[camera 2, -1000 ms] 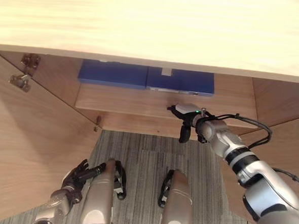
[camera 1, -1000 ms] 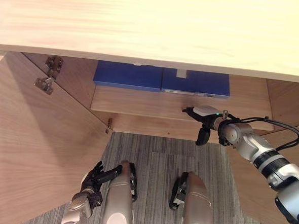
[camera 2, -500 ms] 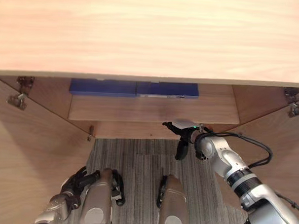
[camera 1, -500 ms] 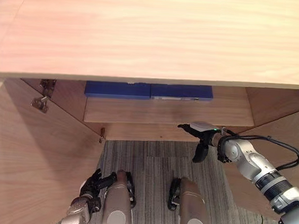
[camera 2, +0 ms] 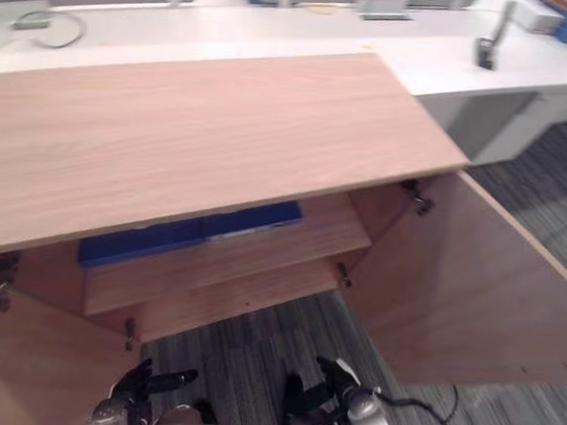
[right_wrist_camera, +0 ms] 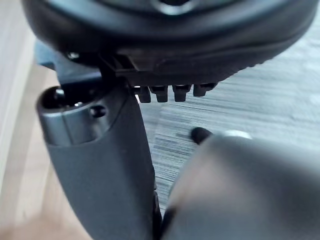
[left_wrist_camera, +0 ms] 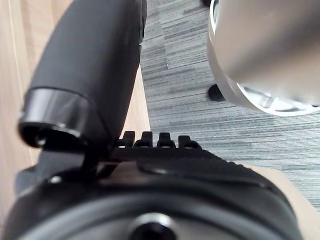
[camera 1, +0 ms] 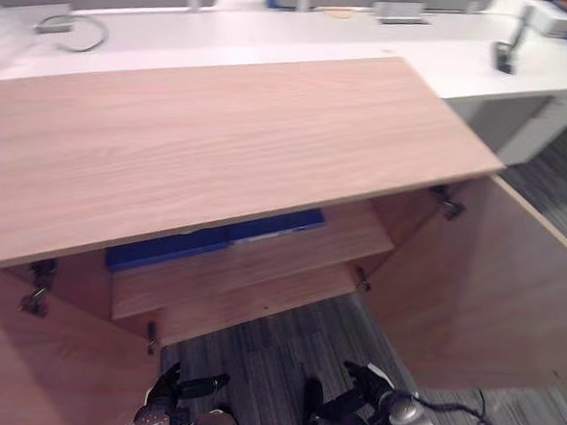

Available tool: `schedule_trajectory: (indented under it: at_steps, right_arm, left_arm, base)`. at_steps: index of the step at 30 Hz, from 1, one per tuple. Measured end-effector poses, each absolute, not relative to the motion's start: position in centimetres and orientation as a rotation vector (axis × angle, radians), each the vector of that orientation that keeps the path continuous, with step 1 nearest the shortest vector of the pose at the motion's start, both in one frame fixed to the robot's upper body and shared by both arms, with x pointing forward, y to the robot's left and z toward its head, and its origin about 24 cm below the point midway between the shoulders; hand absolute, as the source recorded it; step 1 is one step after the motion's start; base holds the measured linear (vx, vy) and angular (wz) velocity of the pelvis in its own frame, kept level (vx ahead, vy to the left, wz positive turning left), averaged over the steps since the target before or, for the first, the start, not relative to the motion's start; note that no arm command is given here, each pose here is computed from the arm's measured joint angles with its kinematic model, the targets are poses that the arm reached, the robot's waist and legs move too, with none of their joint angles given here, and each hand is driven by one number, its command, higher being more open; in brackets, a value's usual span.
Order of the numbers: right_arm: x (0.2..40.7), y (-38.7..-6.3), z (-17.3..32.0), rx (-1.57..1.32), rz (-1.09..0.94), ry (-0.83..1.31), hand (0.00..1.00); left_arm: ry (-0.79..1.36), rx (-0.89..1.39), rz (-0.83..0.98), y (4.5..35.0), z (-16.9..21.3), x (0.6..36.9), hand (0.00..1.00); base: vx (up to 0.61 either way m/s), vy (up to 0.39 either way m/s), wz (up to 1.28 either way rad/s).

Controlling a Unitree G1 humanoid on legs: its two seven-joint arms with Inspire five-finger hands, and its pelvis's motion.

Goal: Walk over to the cabinet, pick up the folder, carry it to the office cabinet, place the folder inside the office cabinet, then close the office cabinet door

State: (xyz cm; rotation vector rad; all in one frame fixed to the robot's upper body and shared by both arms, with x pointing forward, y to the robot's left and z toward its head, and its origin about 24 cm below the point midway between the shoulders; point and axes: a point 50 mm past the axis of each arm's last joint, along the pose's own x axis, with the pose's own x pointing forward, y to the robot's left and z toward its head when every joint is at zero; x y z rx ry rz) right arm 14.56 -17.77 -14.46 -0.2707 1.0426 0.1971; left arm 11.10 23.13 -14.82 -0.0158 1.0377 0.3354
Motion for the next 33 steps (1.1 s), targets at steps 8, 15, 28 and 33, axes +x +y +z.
schedule_trajectory:
  at_steps: [8, 15, 28, 33]
  right_arm:
    - [9.7, -20.8, -15.6, -0.006, -0.238, 1.13, 1.0]
    - [4.6, -23.6, -15.9, 0.065, -0.508, 1.212, 1.0]
    - [11.0, -28.0, -9.3, -0.004, -0.798, 0.737, 1.0]
    - [11.6, -30.5, -6.8, 0.006, -0.958, 0.59, 1.0]
  left_arm:
    - [1.105, -0.058, 0.316, 20.7, -15.8, 9.9, 1.0]
    - [1.131, -0.063, 0.305, 20.1, -16.1, 9.4, 1.0]
    - [1.207, -0.041, 0.378, 21.2, -16.5, 6.7, 1.0]
    - [1.229, -0.046, 0.414, 21.7, -16.6, 5.5, 1.0]
  base:
    - [-0.05, -0.108, -0.7]
    - [0.07, -0.042, -0.4]
    - [0.01, 0.015, -0.09]
    - [-0.02, -0.024, 0.13]
